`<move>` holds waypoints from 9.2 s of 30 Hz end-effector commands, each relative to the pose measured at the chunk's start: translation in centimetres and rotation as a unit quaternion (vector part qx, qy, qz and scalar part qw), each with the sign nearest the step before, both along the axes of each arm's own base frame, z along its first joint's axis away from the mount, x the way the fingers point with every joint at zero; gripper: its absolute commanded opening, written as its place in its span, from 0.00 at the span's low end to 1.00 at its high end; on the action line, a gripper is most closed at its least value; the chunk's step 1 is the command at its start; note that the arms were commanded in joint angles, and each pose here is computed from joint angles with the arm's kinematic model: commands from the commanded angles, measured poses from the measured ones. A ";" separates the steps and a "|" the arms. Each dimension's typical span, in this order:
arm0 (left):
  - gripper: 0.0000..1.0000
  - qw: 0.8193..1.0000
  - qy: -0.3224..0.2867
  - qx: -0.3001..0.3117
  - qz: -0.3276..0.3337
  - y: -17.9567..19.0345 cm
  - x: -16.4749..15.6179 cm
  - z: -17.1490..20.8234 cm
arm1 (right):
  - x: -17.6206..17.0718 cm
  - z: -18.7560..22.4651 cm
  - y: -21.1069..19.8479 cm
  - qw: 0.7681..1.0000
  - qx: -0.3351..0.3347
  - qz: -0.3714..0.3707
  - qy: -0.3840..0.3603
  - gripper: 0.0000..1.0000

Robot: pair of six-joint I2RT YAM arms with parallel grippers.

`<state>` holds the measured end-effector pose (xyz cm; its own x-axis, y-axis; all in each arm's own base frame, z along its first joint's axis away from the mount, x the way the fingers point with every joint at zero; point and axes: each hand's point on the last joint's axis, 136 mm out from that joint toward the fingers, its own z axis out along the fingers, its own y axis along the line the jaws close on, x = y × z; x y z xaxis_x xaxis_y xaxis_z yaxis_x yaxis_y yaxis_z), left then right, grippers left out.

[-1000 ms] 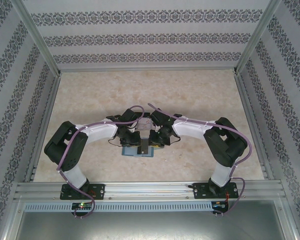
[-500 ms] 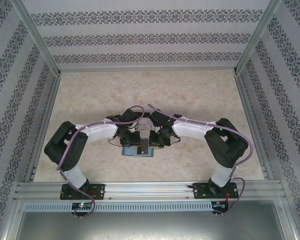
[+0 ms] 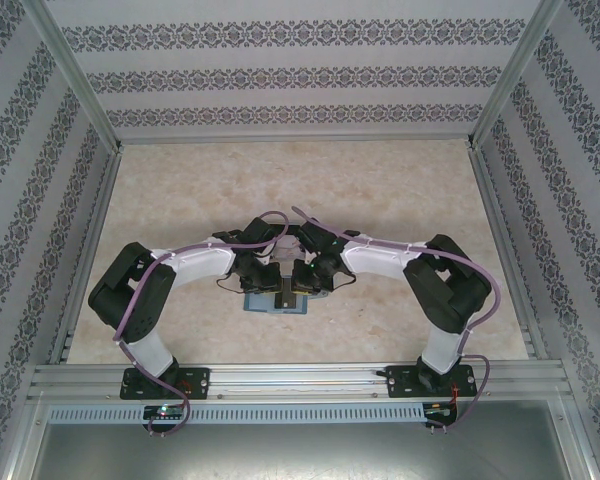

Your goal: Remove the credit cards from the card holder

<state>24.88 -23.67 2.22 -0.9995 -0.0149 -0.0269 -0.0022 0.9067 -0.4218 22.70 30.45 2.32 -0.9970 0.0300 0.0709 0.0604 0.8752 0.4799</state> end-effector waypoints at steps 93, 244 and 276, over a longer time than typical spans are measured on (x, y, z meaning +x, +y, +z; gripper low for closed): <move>0.08 0.996 -0.049 -0.078 0.019 3.4 1.5 5.1 | -0.6 0.6 -4.7 0.996 -0.091 0.003 -0.014 0.24; 0.29 0.706 -0.360 -0.577 -0.198 2.5 -3.4 39.6 | -4.1 38.7 1.9 0.757 0.386 0.159 -0.502 0.05; 0.00 0.781 -0.339 -0.477 -0.219 1.0 -1.9 32.6 | 1.0 34.0 -4.6 0.824 0.231 0.020 -0.517 0.41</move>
<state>22.82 -22.42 37.62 -0.6843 -0.0804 -0.7248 0.7292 -0.0701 -0.6807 21.72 28.65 37.81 -0.5382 0.1578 -0.8279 -0.7038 0.4562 0.5445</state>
